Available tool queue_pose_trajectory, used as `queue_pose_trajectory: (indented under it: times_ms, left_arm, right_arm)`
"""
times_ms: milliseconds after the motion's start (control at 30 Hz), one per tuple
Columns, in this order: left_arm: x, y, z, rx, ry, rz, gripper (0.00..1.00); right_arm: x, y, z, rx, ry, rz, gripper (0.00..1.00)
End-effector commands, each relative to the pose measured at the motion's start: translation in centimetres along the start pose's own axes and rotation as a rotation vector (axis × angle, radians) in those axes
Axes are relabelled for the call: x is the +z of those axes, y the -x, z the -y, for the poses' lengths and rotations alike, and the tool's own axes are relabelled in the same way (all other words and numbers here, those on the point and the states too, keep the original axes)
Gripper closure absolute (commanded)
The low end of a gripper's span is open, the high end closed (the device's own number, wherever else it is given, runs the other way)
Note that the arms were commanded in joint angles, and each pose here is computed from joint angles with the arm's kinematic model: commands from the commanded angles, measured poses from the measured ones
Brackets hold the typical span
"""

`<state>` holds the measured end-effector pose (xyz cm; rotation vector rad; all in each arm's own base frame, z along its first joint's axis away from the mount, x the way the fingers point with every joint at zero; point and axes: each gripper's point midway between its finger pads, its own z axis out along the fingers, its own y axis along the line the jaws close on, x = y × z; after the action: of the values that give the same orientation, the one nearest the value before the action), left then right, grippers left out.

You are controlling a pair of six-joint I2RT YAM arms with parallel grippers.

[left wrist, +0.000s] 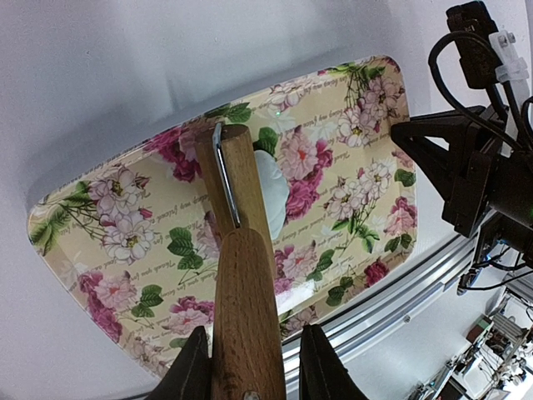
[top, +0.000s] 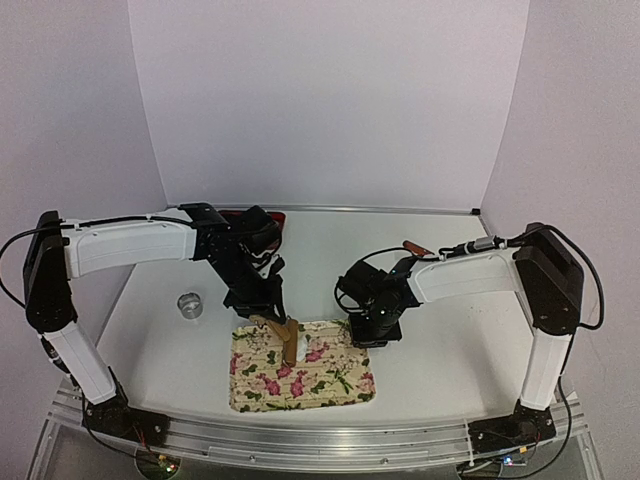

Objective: Roll out the dumpling wrappers from the dough

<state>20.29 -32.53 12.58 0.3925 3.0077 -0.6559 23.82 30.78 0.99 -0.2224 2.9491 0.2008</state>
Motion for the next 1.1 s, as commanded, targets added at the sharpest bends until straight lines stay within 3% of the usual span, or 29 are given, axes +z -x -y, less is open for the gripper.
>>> queue_pose_trajectory:
  times_ms: [0,567,1067]
  left_arm:
    - [0.8,0.3,0.0,0.028,-0.005,0.010,1.00]
    - [2.2,-2.5,-5.1,0.006,0.164,-0.044,1.00]
    - [-0.2,-2.9,-7.5,-0.052,0.194,-0.004,1.00]
  right_arm:
    - [-0.7,0.5,0.2,-0.029,-0.042,0.025,1.00]
    - [-0.9,0.4,0.7,-0.017,-0.064,0.046,1.00]
    - [-0.9,0.5,0.8,-0.017,-0.080,0.051,1.00]
